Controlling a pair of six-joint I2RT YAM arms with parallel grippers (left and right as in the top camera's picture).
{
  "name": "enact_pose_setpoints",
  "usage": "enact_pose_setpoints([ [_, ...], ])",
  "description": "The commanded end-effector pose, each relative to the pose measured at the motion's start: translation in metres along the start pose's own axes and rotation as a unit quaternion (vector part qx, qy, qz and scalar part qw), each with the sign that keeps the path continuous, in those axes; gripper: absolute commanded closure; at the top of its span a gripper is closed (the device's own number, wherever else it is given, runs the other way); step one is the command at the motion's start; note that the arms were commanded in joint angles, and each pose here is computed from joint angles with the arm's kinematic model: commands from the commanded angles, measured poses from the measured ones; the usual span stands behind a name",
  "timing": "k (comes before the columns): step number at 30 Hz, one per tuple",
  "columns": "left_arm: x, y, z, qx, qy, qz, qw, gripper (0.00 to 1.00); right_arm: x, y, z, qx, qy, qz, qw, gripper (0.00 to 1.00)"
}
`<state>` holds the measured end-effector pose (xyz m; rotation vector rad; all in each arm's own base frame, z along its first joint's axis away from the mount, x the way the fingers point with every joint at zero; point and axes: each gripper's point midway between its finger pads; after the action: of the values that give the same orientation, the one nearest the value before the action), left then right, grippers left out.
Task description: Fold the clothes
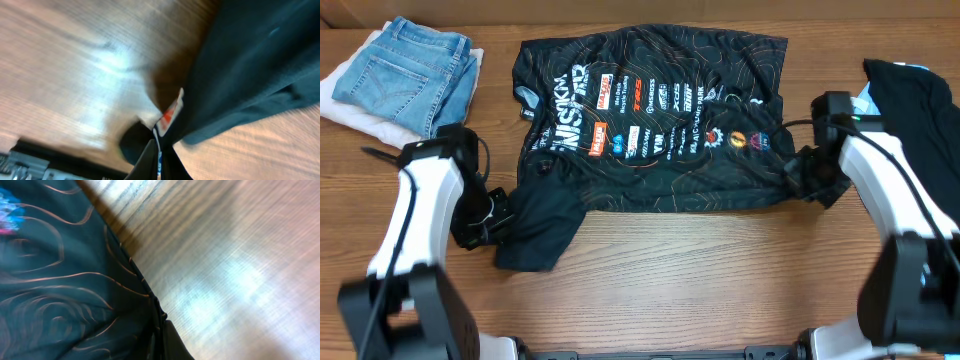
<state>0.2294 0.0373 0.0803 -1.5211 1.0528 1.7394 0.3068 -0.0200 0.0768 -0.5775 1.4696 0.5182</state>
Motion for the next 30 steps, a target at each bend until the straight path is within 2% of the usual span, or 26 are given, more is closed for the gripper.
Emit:
enact_pose_setpoints([
  [1,-0.017,0.01,0.007,0.002,0.002,-0.025,1.0,0.96,-0.04,-0.005,-0.004,0.018,-0.029,-0.043,0.999,0.96],
  [8,-0.035,0.031,0.011,0.009,0.012,-0.034,0.999,0.96,-0.064,0.014,-0.025,0.018,-0.023,-0.038,0.999,0.96],
  [9,-0.036,0.031,0.011,0.009,0.015,-0.038,0.999,0.94,-0.065,0.014,-0.025,0.018,-0.025,-0.04,0.999,0.96],
  [10,-0.037,0.029,0.01,0.009,0.017,-0.043,0.999,0.86,-0.066,0.014,-0.025,0.018,-0.026,-0.04,0.999,0.96],
  [11,-0.037,0.028,0.01,0.009,0.018,-0.044,0.999,0.85,-0.066,0.014,-0.025,0.018,-0.025,-0.04,0.999,0.96],
  [13,-0.036,0.03,0.007,0.013,0.026,-0.038,0.999,0.96,-0.065,0.015,-0.026,0.018,-0.024,-0.039,0.999,0.96],
  [19,-0.041,0.047,-0.001,0.02,0.058,-0.018,0.998,0.96,-0.066,0.015,-0.026,0.018,-0.025,-0.04,0.999,0.96],
  [24,-0.059,0.055,-0.005,0.026,0.091,-0.059,0.994,0.96,-0.073,0.015,-0.027,0.033,-0.033,-0.048,0.998,0.96],
  [27,-0.065,0.057,-0.005,0.028,0.097,-0.077,0.992,0.66,-0.076,0.014,-0.027,0.031,-0.039,-0.054,0.997,0.96],
  [29,-0.065,0.057,-0.005,0.033,0.097,-0.08,0.992,0.55,-0.076,0.014,-0.027,0.029,-0.039,-0.054,0.997,0.96],
  [30,-0.065,0.055,-0.004,0.033,0.095,-0.081,0.992,0.44,-0.076,0.014,-0.027,0.029,-0.039,-0.054,0.997,0.96],
])
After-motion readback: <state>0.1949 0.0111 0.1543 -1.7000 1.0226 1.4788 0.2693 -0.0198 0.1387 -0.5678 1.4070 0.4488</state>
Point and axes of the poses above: each gripper's point midway between its finger pads, its own x axis out along the fingers, its own z axis along the line the jaws close on, y = z × x, and after that the axes turned 2 degrees about x, right-handed
